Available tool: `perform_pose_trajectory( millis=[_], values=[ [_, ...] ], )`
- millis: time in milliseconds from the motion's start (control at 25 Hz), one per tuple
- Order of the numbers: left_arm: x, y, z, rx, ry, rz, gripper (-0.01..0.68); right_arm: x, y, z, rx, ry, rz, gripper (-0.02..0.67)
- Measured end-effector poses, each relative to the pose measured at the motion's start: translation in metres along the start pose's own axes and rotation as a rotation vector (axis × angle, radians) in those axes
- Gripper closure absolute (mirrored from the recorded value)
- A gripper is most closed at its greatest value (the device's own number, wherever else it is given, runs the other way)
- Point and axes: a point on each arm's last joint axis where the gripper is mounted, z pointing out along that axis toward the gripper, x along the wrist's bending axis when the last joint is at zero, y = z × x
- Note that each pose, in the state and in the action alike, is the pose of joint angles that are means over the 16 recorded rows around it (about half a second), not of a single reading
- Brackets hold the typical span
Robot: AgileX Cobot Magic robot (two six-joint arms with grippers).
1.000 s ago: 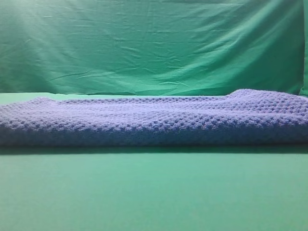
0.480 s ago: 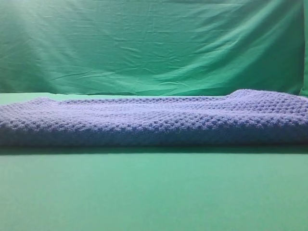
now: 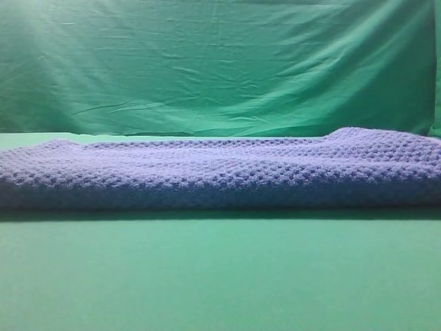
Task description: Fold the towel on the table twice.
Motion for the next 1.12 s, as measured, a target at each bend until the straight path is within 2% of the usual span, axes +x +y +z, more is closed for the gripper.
perform_pose_trajectory(
  millis=[280,680,1120],
  values=[
    [0.004,0.0,0.0,0.0,0.071,-0.019,0.615,-0.002,0.0,0.0,0.002,-0.039,0.012,0.649],
    [0.011,0.0,-0.001,0.001,0.207,-0.055,0.615,-0.009,0.0,-0.001,0.006,-0.173,0.055,0.649],
    [0.012,0.0,-0.001,0.002,0.227,-0.06,0.615,-0.015,-0.001,-0.002,0.009,-0.274,0.087,0.649]
  ],
)
